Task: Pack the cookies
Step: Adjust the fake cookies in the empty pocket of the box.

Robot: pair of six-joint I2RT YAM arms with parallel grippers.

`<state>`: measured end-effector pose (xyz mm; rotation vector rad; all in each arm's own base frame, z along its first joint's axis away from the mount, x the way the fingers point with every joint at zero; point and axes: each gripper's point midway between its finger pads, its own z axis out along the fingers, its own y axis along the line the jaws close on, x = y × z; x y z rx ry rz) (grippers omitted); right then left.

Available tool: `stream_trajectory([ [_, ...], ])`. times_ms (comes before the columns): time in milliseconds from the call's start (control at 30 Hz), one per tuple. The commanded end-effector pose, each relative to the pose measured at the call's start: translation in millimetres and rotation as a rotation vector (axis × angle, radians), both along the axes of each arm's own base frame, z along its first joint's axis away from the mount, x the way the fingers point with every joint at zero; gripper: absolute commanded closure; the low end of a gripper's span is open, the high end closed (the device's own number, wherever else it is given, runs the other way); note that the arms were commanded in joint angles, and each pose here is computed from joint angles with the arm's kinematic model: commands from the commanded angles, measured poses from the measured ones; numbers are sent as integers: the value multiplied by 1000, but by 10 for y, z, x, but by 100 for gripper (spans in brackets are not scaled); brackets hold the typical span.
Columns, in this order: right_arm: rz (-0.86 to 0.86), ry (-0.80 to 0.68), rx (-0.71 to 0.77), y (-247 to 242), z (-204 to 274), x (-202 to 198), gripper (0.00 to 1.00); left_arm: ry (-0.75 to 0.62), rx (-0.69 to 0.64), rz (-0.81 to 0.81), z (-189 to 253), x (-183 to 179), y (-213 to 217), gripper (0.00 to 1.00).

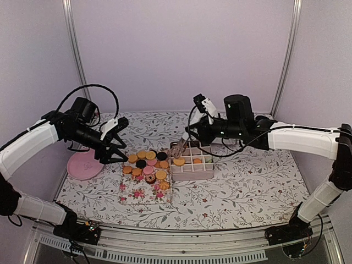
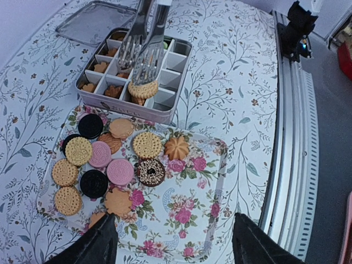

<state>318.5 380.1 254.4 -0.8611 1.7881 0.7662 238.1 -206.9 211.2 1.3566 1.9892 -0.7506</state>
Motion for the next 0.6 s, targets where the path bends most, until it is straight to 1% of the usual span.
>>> stream_trajectory([
  [0, -79, -38, 35, -105, 167, 269, 63, -22, -23, 6, 70, 21, 8, 28],
  [200, -121, -22, 28, -164, 47, 379, 63, -20, -18, 7, 52, 20, 14, 28],
  [367, -28, 40, 39, -37, -93, 264, 62, -20, -17, 6, 47, 20, 13, 29],
  [567, -2, 86, 28, -15, -247, 220, 61, -22, -18, 4, 56, 22, 11, 29],
])
